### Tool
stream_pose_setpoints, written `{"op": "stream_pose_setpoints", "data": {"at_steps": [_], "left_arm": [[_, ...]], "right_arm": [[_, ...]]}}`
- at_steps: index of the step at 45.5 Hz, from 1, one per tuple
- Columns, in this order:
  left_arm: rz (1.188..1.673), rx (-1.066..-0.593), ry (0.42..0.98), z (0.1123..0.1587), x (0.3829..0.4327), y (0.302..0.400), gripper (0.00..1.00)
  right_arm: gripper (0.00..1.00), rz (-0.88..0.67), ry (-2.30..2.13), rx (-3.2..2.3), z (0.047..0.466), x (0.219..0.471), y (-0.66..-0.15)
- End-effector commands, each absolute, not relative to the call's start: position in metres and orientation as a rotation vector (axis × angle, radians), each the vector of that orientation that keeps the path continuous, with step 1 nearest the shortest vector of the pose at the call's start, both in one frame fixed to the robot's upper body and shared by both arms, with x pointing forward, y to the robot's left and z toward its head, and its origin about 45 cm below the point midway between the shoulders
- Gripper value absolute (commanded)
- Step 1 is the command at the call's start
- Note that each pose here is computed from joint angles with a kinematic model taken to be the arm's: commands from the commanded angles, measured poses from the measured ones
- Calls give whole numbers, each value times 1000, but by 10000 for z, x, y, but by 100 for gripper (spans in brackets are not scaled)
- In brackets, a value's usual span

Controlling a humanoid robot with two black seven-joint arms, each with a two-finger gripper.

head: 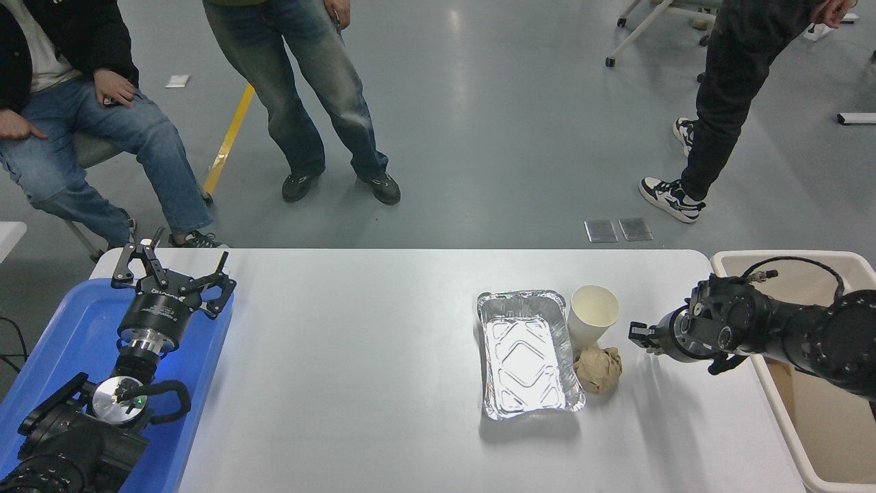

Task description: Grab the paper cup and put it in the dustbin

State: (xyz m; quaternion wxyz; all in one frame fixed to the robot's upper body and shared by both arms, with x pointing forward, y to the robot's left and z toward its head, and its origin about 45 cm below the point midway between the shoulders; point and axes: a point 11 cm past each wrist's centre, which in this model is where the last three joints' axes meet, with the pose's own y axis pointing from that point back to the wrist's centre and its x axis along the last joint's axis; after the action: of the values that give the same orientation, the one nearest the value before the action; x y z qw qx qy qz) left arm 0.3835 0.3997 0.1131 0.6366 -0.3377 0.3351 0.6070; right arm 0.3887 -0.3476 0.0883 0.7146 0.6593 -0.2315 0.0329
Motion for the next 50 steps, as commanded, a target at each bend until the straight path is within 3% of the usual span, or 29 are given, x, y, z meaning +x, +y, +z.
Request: {"op": "stream_pose_setpoints", "data": {"at_steps": [1, 2, 8, 14, 18, 22, 30, 43, 50], "left_arm": [[1386, -771, 765, 1132, 3835, 3996, 99], [1388, -771, 765, 1129, 3833, 4000, 99], [1387, -769, 765, 1128, 3833, 3997, 99], [1388, -771, 765, 1129, 3833, 4000, 99], [1388, -770, 764, 1132, 3832, 4007, 99], [1389, -772, 764, 1133, 3832, 4008, 99], [1390, -771, 765, 1127, 3827, 4010, 99], [1391, -772, 764, 1128, 3827, 4011, 99], [1391, -772, 764, 1128, 3827, 4011, 99]], "right_arm": [[64, 44, -517, 1496, 1573, 4061, -3603], [76, 45, -514, 1501, 1657, 4073, -3611], [99, 57, -487, 1537, 2223, 4137, -3623], [100, 52, -409, 1615, 2877, 4133, -3465], [100, 46, -312, 1677, 3279, 4021, -3268], [100, 142, -252, 1739, 3748, 3827, -2918], [100, 190, -102, 1748, 3852, 3471, -2553], [100, 249, 18, 1624, 3972, 3229, -2285], [100, 200, 7, 1633, 3985, 3202, -2115]]}}
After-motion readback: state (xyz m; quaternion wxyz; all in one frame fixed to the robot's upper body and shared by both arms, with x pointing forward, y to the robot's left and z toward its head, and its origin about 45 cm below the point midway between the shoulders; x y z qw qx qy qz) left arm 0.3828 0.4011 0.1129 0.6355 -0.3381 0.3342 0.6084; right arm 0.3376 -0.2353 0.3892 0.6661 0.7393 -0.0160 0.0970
